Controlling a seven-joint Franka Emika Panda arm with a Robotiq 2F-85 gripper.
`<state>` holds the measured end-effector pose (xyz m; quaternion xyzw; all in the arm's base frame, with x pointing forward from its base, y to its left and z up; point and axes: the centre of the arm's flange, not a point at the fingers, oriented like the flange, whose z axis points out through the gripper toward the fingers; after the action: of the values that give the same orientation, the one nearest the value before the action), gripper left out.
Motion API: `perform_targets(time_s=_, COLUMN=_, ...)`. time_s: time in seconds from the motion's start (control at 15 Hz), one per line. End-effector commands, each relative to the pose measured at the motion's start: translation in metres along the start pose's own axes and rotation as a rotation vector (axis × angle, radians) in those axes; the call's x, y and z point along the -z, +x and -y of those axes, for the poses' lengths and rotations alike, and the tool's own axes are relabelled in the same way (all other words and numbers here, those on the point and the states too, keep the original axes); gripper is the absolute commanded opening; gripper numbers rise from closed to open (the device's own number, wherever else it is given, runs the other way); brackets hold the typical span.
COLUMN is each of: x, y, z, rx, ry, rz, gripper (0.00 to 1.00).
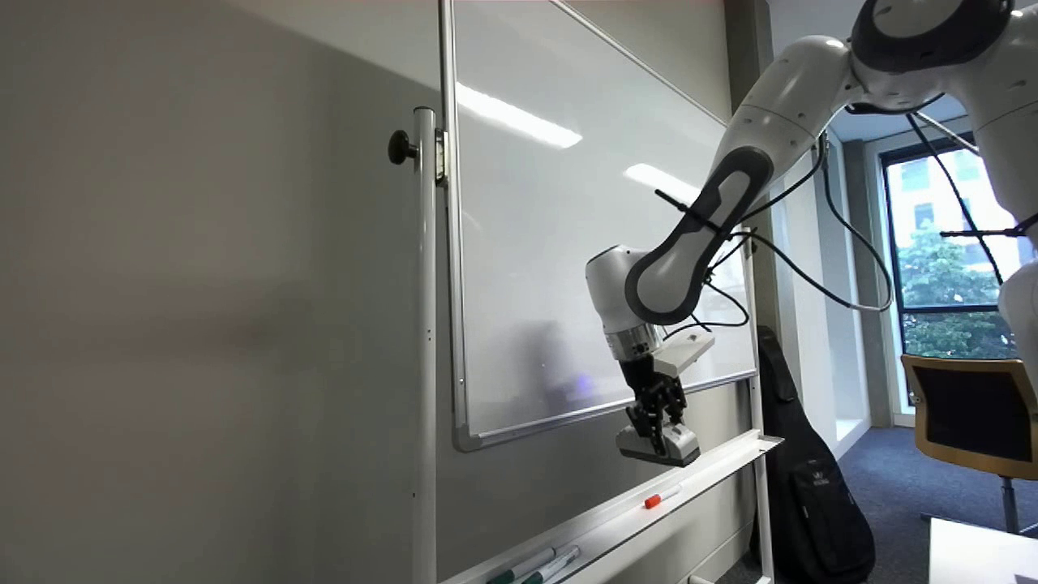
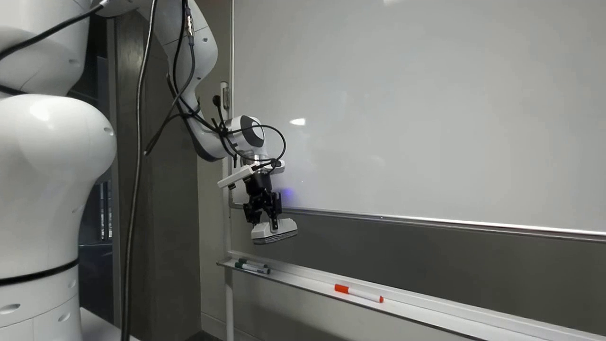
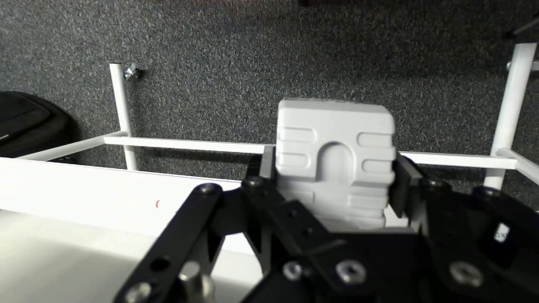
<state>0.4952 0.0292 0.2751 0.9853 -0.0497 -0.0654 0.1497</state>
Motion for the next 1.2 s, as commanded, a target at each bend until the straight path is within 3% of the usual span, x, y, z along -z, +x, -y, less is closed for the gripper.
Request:
perform_targets(time_s=0.0, x=0.014, y=-0.024, z=-0.015, rx=-0.005, ry=0.007, rz=0.042, gripper=0.38)
perform_targets(time_s=0.4, x=0.001, y=-0.014, z=-0.033, rx=-0.047, ry=0.010, rz=0.079, gripper=0.38)
perform_targets(time_s=0.8, x=-0.022, y=-0.002, z=-0.072, rx=-0.148, ry=0.009, rz=0.139, gripper=0.38)
perform_targets(time_s=1.13, x=-0.035, y=-0.002, z=-0.122, rx=-0.270, ry=0.085, rz=0.181, gripper=0.38)
